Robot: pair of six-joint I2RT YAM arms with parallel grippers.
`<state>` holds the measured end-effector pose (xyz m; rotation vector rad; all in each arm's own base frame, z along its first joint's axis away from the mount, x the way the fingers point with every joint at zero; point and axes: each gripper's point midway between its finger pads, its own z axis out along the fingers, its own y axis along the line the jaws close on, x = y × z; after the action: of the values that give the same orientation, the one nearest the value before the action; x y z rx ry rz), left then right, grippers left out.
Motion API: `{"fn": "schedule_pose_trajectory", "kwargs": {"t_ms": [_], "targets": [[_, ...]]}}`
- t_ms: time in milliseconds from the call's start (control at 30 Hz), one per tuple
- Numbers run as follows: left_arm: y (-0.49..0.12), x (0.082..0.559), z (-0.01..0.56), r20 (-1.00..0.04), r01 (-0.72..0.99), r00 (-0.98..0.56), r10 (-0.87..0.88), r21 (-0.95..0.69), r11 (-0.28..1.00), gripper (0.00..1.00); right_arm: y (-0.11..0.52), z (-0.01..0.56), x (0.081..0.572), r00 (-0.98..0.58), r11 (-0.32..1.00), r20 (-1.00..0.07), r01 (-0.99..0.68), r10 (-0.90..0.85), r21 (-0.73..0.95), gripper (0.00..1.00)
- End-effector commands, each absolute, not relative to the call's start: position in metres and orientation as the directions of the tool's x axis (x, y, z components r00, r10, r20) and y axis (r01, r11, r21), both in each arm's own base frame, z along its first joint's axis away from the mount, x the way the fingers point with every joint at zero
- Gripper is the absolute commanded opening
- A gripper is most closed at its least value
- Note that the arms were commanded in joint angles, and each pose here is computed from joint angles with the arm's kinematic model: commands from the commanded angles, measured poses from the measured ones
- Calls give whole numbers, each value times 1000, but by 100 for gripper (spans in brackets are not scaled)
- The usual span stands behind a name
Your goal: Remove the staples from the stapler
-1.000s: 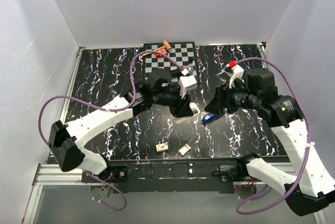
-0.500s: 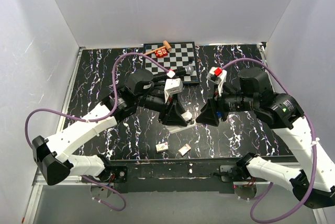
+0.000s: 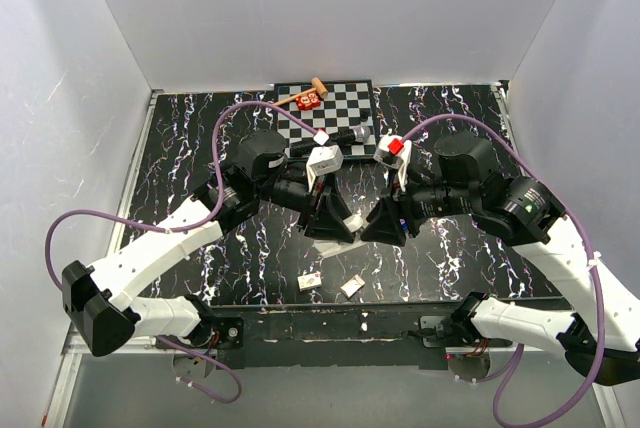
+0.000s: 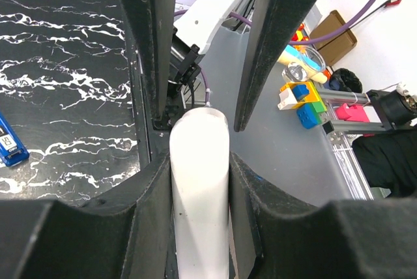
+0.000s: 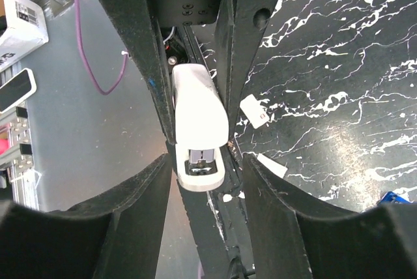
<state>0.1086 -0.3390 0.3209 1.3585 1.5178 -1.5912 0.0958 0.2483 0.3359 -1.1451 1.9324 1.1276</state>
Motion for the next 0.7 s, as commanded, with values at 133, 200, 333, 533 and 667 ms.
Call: {"fn": "schedule_pose_trajectory", "kwargs": {"t_ms": [133,200,333,533,667], "targets": [[-335,100,336,-923,882,-329,200,-376,-283,0,260,353,102,-393,240,-867,-913,-306,329,48],[-335,101,337,-924,885,-329,194,-373,-279,0,261,354,100,-392,229,-867,-915,-309,332,46],[-334,105,340,-926,890,-328,184,-369,-269,0,260,353,96,-391,215,-866,-917,-311,336,45],[-333,108,343,-929,895,-326,174,-363,-260,0,260,348,93,-399,209,-858,-914,-324,347,44],[-334,109,345,-930,895,-326,169,-361,-263,0,261,347,92,-402,201,-855,-914,-326,353,41]]}}
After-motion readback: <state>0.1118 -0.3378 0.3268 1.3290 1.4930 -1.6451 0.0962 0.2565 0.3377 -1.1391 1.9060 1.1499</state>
